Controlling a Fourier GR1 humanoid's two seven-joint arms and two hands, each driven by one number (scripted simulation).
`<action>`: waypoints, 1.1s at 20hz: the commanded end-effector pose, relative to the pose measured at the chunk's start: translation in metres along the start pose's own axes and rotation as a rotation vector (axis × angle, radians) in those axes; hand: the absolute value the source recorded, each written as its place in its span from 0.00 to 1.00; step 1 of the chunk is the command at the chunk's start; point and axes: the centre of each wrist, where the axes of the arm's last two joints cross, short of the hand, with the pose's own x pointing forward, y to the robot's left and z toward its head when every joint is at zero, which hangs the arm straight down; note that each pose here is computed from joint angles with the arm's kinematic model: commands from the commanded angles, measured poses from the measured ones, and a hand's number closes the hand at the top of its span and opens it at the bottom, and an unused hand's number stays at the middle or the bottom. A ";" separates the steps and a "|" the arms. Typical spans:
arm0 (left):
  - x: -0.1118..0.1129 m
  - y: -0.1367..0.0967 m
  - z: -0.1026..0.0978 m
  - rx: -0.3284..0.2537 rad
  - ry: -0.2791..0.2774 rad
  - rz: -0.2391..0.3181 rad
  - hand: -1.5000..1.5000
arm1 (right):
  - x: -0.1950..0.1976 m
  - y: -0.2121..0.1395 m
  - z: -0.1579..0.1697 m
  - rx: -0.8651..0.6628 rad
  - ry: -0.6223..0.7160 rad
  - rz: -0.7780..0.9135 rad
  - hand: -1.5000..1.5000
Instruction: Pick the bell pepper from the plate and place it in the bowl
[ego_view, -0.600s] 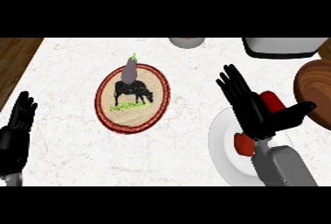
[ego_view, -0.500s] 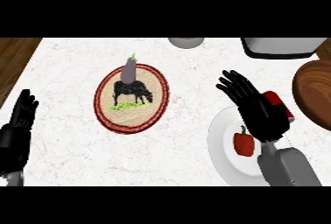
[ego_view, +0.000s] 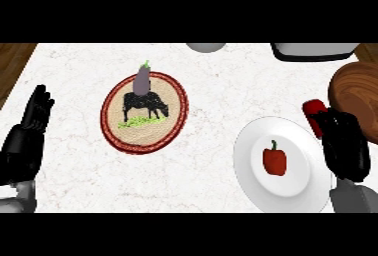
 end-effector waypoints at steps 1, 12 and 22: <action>0.014 -0.011 -0.010 -0.031 0.002 -0.005 0.50 | 0.012 -0.042 0.033 0.049 -0.162 -0.065 0.00; 0.025 -0.028 -0.026 -0.063 0.020 -0.019 0.50 | 0.091 -0.083 0.022 0.350 -0.025 0.408 0.00; 0.028 -0.050 -0.030 -0.087 0.018 -0.021 0.50 | 0.083 -0.078 0.000 0.607 0.091 0.678 0.00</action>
